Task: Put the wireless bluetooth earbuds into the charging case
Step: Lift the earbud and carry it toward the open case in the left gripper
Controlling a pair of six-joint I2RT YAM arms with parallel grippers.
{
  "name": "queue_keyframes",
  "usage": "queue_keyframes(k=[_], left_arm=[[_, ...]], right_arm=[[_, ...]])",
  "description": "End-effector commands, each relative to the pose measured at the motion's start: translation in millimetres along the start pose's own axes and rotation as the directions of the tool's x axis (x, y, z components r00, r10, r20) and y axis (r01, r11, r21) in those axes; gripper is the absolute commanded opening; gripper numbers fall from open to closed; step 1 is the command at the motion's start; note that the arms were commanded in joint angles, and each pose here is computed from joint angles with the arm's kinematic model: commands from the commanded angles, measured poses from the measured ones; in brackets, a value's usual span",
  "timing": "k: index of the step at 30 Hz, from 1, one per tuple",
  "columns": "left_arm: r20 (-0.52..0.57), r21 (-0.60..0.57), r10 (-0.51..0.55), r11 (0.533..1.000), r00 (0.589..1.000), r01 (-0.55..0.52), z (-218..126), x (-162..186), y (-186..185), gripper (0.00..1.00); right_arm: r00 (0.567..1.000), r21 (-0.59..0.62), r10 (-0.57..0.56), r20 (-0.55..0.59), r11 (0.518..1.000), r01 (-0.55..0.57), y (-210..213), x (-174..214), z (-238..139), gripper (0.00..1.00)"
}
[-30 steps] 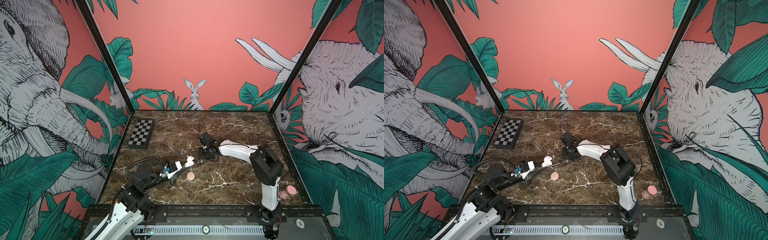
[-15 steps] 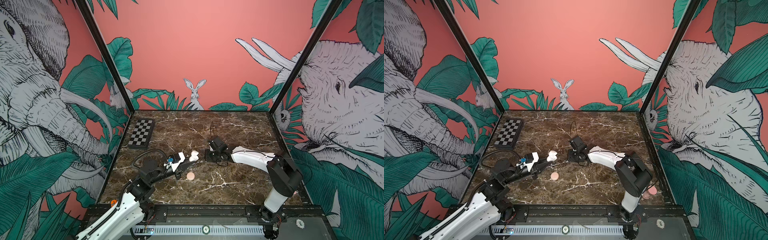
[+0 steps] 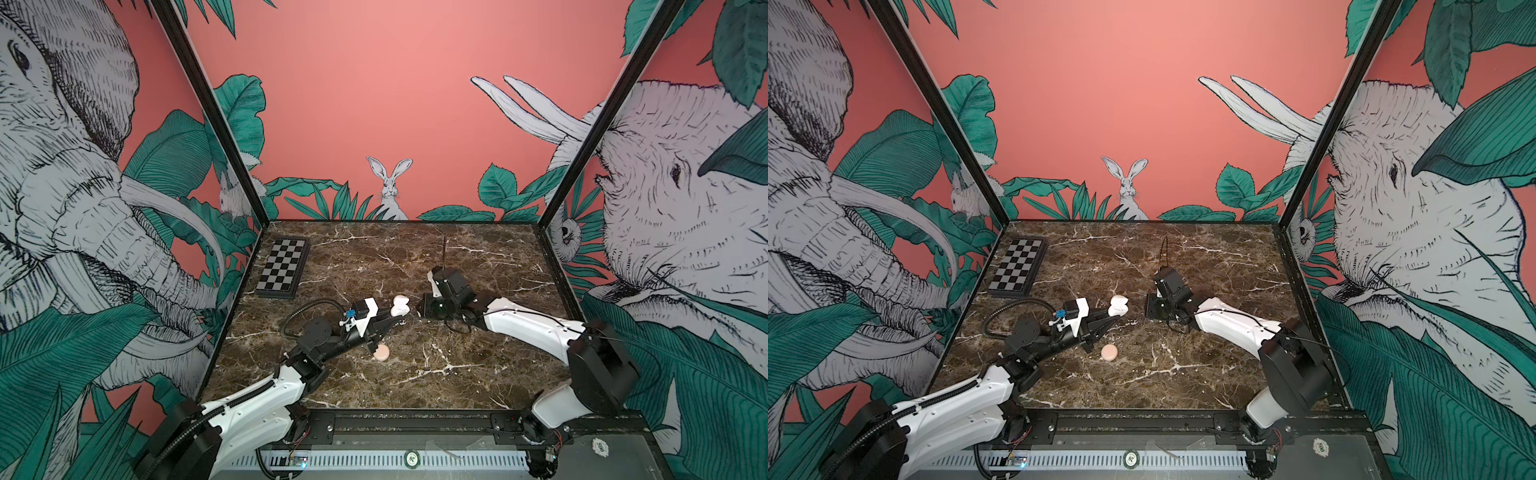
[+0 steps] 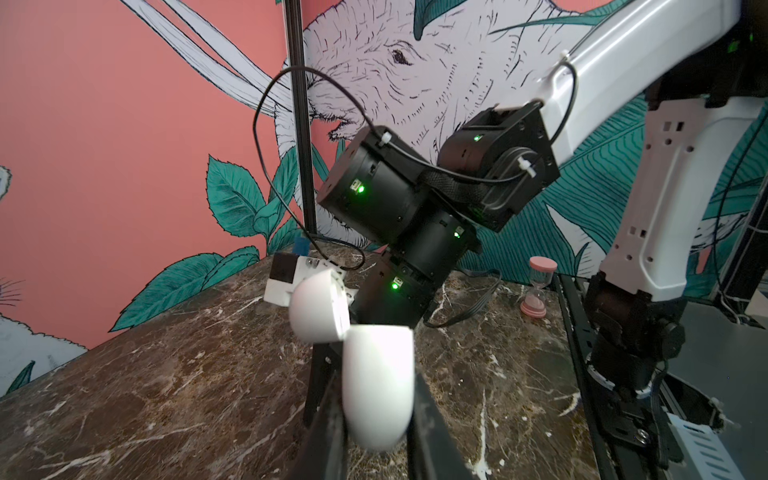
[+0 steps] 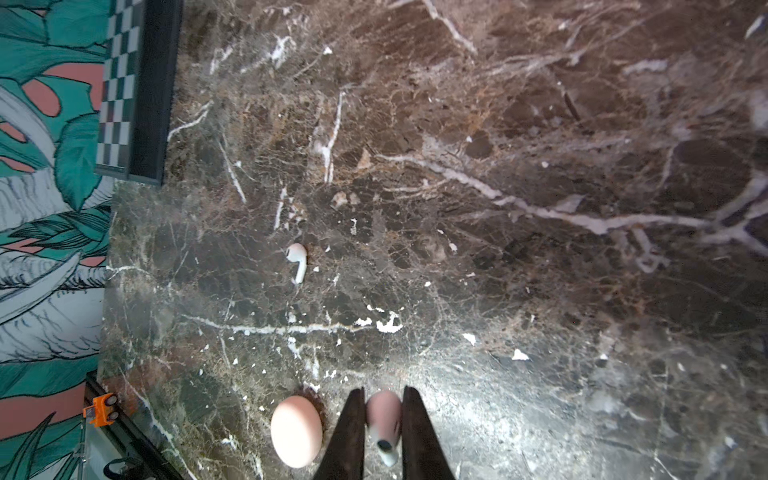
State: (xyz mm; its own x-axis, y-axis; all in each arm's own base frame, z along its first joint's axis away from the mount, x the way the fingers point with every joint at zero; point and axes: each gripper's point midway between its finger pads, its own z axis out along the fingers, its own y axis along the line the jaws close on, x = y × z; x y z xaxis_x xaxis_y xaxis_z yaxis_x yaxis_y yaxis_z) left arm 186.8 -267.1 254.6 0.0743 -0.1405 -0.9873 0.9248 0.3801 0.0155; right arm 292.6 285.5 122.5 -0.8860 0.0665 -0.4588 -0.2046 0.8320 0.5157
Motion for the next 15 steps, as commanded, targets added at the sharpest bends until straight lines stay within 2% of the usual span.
queue_keyframes(k=[1,8,15], left_arm=[[0.147,-0.013,0.039,0.999,0.988,-0.038,-5,-31,-1,0.00],[0.201,-0.042,-0.024,0.999,0.979,0.033,-7,-23,7,0.00],[0.187,-0.047,-0.021,0.998,0.982,0.030,-2,-19,9,0.00]], right_arm=[[0.997,-0.044,-0.032,0.065,0.998,0.035,10,-13,-15,0.15],[0.987,-0.120,-0.044,0.152,0.991,0.062,30,-28,-42,0.15],[0.969,-0.163,-0.072,0.235,0.980,0.113,47,-43,-74,0.15]])
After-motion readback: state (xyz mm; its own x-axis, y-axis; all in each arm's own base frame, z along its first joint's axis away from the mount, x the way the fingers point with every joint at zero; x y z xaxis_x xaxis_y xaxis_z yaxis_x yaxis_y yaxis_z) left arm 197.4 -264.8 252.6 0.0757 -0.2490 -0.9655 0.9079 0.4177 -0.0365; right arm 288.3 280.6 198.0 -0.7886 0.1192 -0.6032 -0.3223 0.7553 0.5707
